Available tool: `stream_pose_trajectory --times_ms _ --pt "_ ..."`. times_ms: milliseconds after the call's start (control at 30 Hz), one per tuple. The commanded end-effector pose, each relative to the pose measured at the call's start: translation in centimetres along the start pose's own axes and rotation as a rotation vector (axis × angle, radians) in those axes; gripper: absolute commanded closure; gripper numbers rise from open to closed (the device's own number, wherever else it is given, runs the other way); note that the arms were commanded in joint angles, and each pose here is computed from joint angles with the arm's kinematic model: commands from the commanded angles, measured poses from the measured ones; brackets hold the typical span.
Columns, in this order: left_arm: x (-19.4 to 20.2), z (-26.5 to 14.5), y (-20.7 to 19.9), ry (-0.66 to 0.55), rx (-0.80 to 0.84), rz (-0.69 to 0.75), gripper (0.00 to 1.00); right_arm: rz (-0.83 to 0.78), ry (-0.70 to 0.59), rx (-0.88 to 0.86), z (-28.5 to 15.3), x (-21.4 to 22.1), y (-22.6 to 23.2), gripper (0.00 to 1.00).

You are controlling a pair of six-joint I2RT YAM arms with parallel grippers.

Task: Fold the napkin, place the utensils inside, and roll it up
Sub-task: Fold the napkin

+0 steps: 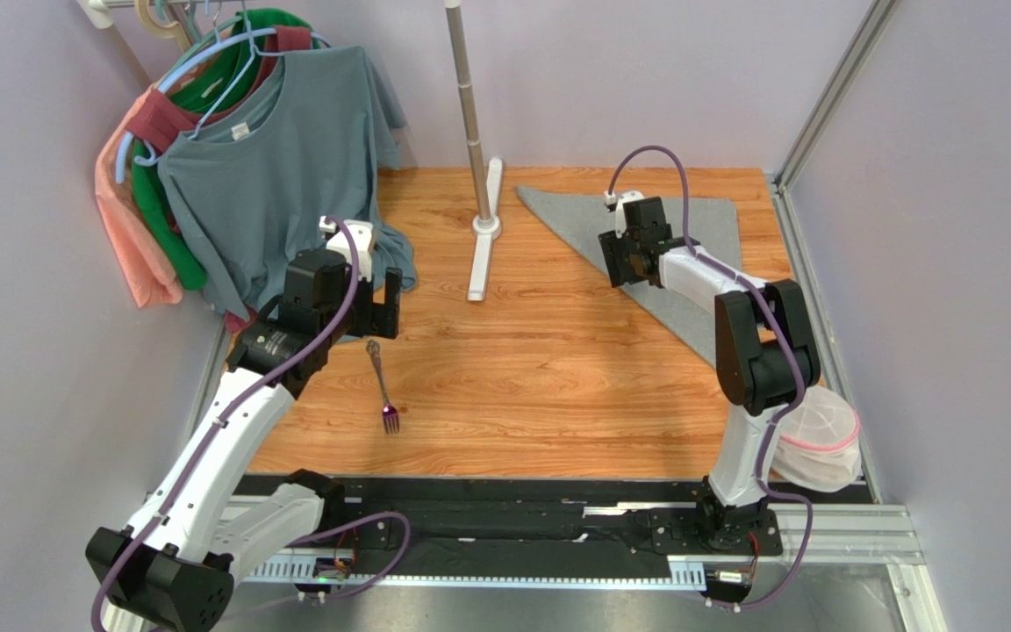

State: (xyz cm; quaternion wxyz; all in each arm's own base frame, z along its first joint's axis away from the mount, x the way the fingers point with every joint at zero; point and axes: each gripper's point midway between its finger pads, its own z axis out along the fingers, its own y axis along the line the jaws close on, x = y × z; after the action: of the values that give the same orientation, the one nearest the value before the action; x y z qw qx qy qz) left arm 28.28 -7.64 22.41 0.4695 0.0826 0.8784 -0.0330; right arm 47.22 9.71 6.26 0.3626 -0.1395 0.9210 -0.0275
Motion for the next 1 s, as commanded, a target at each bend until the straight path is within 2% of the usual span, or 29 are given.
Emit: stream_pose_trajectory --times_ms 0,200,600,833,967 --pt "-0.8 -0.3 -0.6 -0.039 0.029 -0.008 0.02 -0.007 -0.013 -0.001 0.3 -0.1 0.5 0.42" --pt "-0.8 -0.3 -0.7 -0.037 0.037 -0.009 0.02 -0.024 0.048 -0.014 0.4 1.4 1.1 0.53" --pt "-0.8 -0.3 -1.2 -0.038 0.062 -0.015 0.02 -0.016 0.157 0.029 0.0 4.3 0.7 0.55" --pt "-0.9 -0.4 -1.1 -0.041 0.06 -0.015 0.02 -0.03 0.177 0.061 0.3 4.8 0.1 0.55" --pt "-1.0 -0.5 -1.1 -0.046 0.056 -0.015 0.02 -0.033 0.204 0.055 0.5 5.3 0.3 0.59"
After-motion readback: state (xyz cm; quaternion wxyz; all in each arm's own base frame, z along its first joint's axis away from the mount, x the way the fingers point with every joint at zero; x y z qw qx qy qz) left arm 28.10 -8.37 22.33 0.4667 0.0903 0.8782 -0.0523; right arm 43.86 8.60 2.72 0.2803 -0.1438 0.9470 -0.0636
